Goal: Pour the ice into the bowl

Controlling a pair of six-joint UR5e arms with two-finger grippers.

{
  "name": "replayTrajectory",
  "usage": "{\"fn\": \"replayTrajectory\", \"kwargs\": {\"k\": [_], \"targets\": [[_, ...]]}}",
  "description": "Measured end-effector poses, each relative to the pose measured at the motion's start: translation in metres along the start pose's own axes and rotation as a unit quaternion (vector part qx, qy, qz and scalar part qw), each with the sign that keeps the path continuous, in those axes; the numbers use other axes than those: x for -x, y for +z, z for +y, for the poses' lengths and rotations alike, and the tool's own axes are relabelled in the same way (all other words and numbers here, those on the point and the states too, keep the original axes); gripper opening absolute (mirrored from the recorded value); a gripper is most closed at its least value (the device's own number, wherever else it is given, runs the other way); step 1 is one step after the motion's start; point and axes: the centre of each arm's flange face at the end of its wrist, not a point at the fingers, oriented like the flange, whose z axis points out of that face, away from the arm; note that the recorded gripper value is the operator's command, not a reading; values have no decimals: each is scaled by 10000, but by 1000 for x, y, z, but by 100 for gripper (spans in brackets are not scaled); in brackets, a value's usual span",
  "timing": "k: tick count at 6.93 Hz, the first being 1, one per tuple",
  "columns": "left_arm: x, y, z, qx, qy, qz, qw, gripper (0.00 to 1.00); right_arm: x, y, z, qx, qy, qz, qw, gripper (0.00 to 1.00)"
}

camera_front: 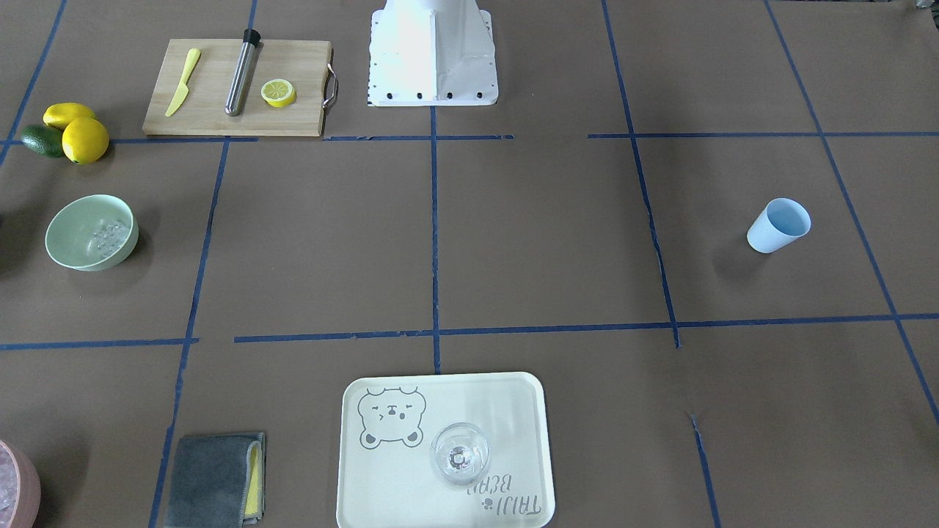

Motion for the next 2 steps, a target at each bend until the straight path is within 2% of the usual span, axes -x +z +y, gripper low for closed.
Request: {"fn": "replayTrajectory", "kwargs": {"k": [2], "targets": [[2, -5, -3, -59, -8, -20, 10000, 100, 0, 0, 0, -1, -1, 2, 10000, 100]]}}
